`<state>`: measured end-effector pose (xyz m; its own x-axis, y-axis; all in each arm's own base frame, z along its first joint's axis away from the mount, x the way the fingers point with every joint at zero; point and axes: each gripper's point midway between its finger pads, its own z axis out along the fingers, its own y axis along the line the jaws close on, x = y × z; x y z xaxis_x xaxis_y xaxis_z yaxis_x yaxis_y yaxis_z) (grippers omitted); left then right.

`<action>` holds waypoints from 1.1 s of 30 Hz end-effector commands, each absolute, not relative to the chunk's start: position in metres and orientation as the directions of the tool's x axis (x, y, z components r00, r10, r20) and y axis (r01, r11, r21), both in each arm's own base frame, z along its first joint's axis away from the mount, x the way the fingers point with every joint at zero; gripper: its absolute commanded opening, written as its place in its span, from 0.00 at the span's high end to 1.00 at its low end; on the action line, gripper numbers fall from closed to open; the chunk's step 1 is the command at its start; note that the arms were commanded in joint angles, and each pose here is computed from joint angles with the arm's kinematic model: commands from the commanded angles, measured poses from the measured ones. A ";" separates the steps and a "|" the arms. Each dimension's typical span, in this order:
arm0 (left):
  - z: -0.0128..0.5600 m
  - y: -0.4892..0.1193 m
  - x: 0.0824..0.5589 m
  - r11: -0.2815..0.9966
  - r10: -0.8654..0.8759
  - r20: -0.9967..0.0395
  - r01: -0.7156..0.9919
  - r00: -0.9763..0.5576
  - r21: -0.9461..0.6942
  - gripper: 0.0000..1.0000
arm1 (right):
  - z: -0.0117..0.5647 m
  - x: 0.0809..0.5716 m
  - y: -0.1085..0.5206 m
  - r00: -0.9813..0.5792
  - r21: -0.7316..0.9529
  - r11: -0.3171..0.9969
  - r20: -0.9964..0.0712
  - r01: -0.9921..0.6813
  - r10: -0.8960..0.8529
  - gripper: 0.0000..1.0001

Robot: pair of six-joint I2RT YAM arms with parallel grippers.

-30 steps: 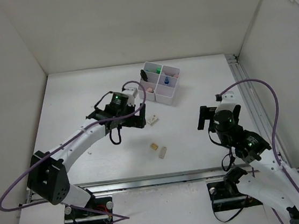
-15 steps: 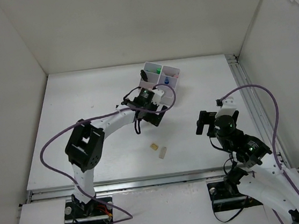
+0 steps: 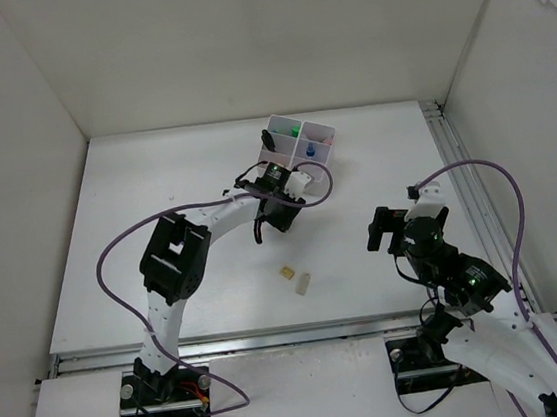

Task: Sort the stationery into containers
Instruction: Pick up the stationery from the center of the board, then place the stationery in the storage box.

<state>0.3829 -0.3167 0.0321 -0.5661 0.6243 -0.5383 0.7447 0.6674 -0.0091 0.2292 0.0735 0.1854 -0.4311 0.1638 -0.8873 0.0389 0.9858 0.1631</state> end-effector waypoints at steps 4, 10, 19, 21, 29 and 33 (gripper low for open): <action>0.057 -0.324 0.397 0.651 0.621 -0.582 0.759 -0.525 0.010 0.68 | 0.194 0.233 0.070 -0.389 0.181 0.981 -0.901 0.068 0.193 0.02; 0.101 -0.309 0.415 0.718 0.571 -0.649 0.689 -0.503 0.098 0.88 | 0.200 0.232 0.067 -0.370 0.188 0.980 -0.907 0.072 0.201 0.02; 0.195 -0.284 0.467 0.676 0.495 -0.821 0.720 -0.284 0.159 0.83 | 0.204 0.236 0.057 -0.354 0.137 0.984 -0.920 0.114 0.169 0.02; 0.209 -0.281 0.482 0.648 0.472 -0.845 0.748 -0.250 0.140 0.82 | 0.208 0.237 0.054 -0.347 0.120 0.985 -0.925 0.125 0.157 0.02; 0.215 -0.285 0.506 0.470 0.559 -0.826 0.849 -0.075 0.241 0.80 | 0.213 0.245 0.039 -0.343 0.018 0.980 -0.935 0.197 0.086 0.02; 0.221 -0.293 0.507 0.409 0.561 -0.828 0.871 -0.005 0.272 0.79 | 0.219 0.248 0.037 -0.338 -0.002 0.977 -0.938 0.212 0.072 0.02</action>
<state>0.5136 -0.2736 0.1884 -0.1667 0.5652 -0.8080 0.8256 0.5280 0.1990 0.2372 0.0437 0.1892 -0.4195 0.0552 -0.9061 0.1516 0.9884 -0.0100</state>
